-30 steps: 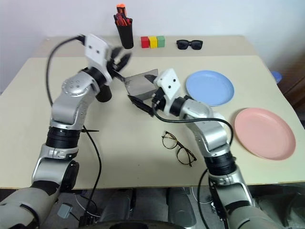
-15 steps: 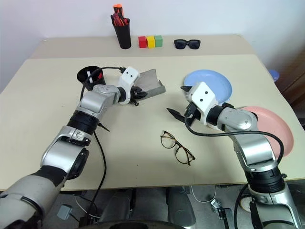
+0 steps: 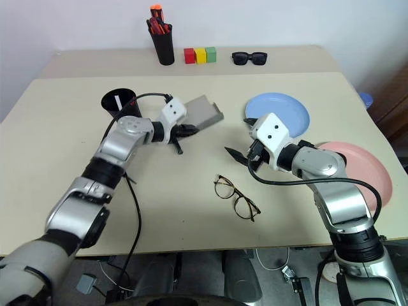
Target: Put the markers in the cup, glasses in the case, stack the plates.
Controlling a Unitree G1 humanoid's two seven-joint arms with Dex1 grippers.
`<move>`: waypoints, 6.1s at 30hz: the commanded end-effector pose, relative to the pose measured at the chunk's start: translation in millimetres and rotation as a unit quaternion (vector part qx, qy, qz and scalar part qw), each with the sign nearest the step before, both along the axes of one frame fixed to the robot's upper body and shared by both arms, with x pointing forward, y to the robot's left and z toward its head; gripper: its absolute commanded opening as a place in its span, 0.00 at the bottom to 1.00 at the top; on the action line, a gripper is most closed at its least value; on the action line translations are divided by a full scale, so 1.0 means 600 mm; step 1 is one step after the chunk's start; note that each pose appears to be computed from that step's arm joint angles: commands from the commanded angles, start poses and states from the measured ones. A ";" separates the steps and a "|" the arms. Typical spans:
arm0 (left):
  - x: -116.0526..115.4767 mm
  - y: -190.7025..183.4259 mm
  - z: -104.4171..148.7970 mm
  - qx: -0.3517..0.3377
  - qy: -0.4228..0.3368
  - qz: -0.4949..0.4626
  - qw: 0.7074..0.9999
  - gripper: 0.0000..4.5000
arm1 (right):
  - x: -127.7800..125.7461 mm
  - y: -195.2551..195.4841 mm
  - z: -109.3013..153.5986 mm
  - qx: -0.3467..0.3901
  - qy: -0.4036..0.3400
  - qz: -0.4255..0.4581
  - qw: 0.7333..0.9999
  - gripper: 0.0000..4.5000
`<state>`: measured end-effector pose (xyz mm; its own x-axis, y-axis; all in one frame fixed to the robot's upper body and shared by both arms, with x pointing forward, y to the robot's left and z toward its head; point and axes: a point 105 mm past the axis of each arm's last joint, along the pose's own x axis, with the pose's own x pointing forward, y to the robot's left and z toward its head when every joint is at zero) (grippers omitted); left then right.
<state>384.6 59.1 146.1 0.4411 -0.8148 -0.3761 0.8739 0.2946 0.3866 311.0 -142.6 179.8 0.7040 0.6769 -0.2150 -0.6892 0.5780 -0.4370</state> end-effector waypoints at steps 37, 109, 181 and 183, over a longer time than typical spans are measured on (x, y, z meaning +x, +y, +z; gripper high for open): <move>-0.142 0.096 0.001 -0.018 0.009 -0.001 1.000 0.65 | -0.087 -0.008 -0.105 -0.028 0.257 -0.011 0.966 0.01; -0.191 0.213 -0.033 -0.134 0.027 0.211 0.968 0.65 | 0.073 0.146 -0.029 -0.161 0.023 0.131 0.978 0.00; -0.086 0.020 0.042 -0.129 -0.012 0.057 0.990 0.01 | 0.116 -0.102 -0.057 -0.160 -0.020 -0.194 0.968 0.52; -0.091 0.035 0.042 -0.141 -0.016 0.075 0.987 0.01 | 0.131 -0.108 -0.068 -0.186 -0.025 -0.197 0.962 0.52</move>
<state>332.6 75.2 154.8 0.5507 -0.8129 -0.1896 0.8264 0.4990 0.2609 382.1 -207.3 128.0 0.8866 0.2453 -0.3922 -0.4543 0.6213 -0.6384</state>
